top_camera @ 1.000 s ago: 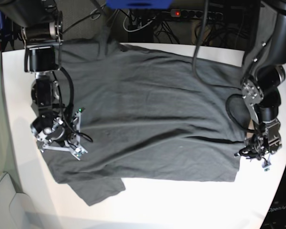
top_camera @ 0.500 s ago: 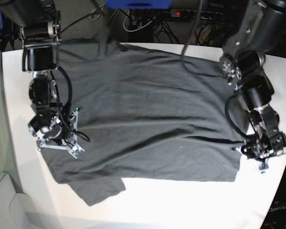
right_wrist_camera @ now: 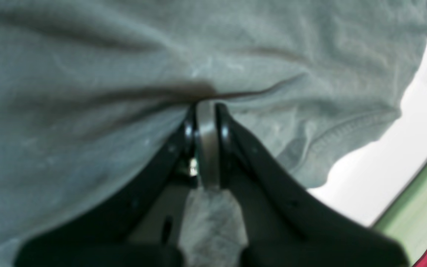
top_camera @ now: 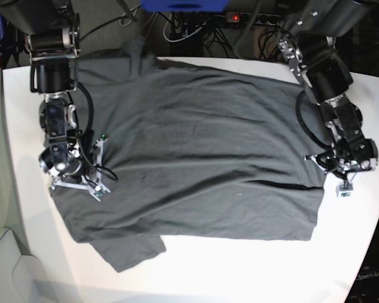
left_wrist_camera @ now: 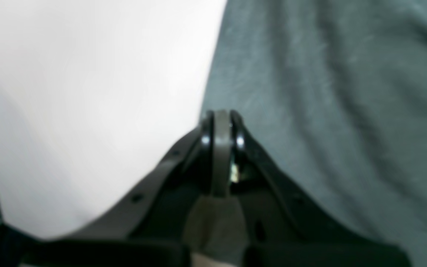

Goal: Layout the t-shirt on the table in an organized manner, then fold the t-shirt properly
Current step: 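Drag the shirt edges outward with both grippers and release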

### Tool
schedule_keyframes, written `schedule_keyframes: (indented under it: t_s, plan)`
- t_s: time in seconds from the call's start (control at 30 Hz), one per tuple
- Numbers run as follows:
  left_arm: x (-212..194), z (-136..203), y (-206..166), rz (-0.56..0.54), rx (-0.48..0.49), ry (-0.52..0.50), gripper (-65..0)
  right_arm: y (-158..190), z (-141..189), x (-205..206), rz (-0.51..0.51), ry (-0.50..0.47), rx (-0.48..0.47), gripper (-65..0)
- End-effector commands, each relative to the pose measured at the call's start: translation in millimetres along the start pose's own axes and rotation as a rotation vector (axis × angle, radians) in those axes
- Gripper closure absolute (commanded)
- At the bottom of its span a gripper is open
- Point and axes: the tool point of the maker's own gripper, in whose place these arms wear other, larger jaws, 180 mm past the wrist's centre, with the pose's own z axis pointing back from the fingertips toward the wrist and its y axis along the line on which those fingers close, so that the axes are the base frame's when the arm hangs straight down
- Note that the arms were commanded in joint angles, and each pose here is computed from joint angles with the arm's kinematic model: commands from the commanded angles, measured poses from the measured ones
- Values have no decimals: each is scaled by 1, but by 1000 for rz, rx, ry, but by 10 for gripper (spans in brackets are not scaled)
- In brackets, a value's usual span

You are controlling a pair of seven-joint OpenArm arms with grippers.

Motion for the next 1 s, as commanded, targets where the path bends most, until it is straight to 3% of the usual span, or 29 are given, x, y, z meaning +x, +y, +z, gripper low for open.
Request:
schedule_keyframes:
  t_s: [0.0,0.27,0.43,0.7,0.97]
  plan:
    - [14,6,-1,-9,-4,-50,-2,10,-5,-5,2,20,36,0]
    - [-21,-38,-46,-7,-123,-14,-2,23,-8,7,-2,2,63,0]
    - [-29,-50,-29,-5,-113,-3,-2,19,-5,23,-2,-26,56,0]
    - [-11,-38,-3,-12,-58,-54,-2,-6,8,47,2,-73,1,-2]
    - [25,-10,8,-19,-5,-182,-2,-42,66,70,49,-163,-182,-3]
